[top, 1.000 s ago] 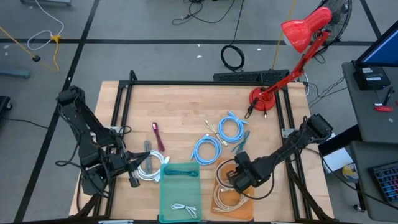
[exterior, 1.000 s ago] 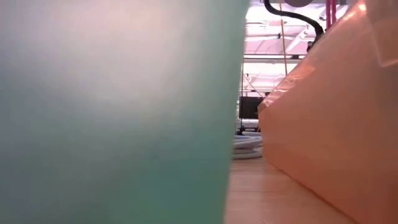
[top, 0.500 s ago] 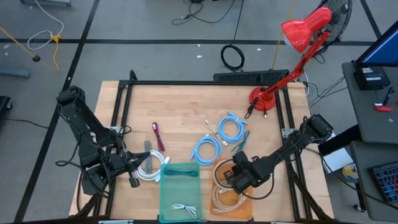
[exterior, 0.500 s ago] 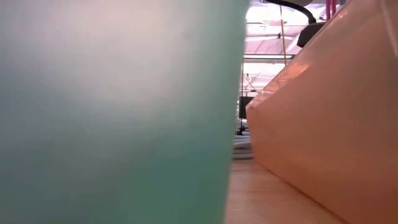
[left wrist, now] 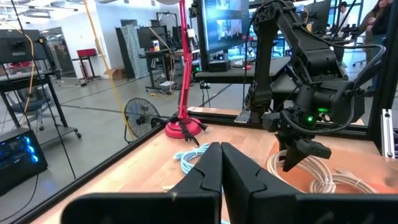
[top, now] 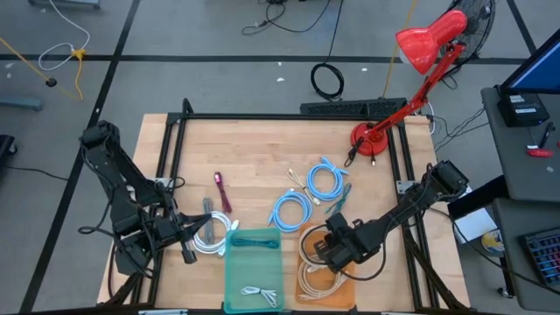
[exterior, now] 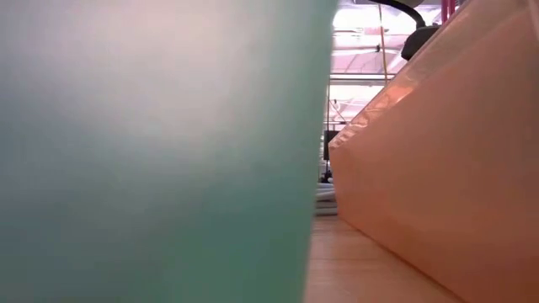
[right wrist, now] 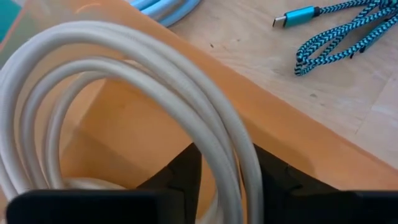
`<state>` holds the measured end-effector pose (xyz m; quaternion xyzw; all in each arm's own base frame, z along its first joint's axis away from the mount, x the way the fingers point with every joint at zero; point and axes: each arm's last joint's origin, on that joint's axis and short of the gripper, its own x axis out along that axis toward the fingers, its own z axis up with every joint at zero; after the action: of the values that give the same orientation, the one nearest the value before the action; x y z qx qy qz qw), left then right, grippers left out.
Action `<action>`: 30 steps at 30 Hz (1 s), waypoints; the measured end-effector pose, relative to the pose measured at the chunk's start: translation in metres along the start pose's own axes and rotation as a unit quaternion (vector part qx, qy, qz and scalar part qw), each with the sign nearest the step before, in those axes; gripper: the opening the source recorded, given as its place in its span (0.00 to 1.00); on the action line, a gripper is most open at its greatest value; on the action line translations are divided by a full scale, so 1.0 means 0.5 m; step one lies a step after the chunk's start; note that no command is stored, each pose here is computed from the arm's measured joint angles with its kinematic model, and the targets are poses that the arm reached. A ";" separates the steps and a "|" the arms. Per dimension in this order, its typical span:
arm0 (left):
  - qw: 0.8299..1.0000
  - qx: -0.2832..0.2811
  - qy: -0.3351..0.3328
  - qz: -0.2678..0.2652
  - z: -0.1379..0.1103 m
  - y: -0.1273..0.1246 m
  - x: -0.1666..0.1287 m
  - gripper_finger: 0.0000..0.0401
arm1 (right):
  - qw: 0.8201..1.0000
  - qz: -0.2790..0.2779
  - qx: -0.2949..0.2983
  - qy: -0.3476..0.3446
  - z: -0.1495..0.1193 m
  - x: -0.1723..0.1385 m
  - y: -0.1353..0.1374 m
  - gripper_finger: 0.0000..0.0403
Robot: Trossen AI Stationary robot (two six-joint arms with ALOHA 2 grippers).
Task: Pick & Place USB Port
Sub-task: Put the gray video cable into the orange bin
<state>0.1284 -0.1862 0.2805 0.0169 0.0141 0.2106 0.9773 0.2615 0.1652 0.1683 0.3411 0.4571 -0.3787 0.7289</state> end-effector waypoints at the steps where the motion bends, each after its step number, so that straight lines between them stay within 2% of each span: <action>1: 1.000 0.000 0.000 0.000 0.000 0.000 0.000 0.01 | 1.000 0.000 0.000 0.000 0.000 0.000 0.000 0.27; 6: 1.000 -0.002 0.000 0.000 0.000 0.000 0.000 0.04 | 1.000 0.001 0.005 -0.010 0.002 0.000 0.000 0.34; 11: 1.000 -0.002 0.000 0.000 0.000 0.000 0.000 0.02 | 1.000 0.002 0.008 -0.010 0.002 0.000 0.001 0.39; 20: 1.000 -0.001 0.000 0.000 -0.001 0.000 0.000 0.04 | 0.999 0.026 0.020 0.013 0.001 -0.002 0.010 0.39; 25: 1.000 0.001 0.000 0.000 -0.001 0.000 0.000 0.02 | 0.998 0.054 0.021 0.019 0.017 -0.036 0.007 0.38; 30: 1.000 0.002 0.000 0.000 -0.002 0.000 0.000 0.02 | 0.995 0.095 0.021 -0.004 0.041 -0.089 -0.006 0.38</action>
<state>0.1283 -0.1861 0.2797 0.0187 0.0148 0.2106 0.9773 0.2541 0.1571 0.2162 0.3963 0.4118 -0.3188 0.7561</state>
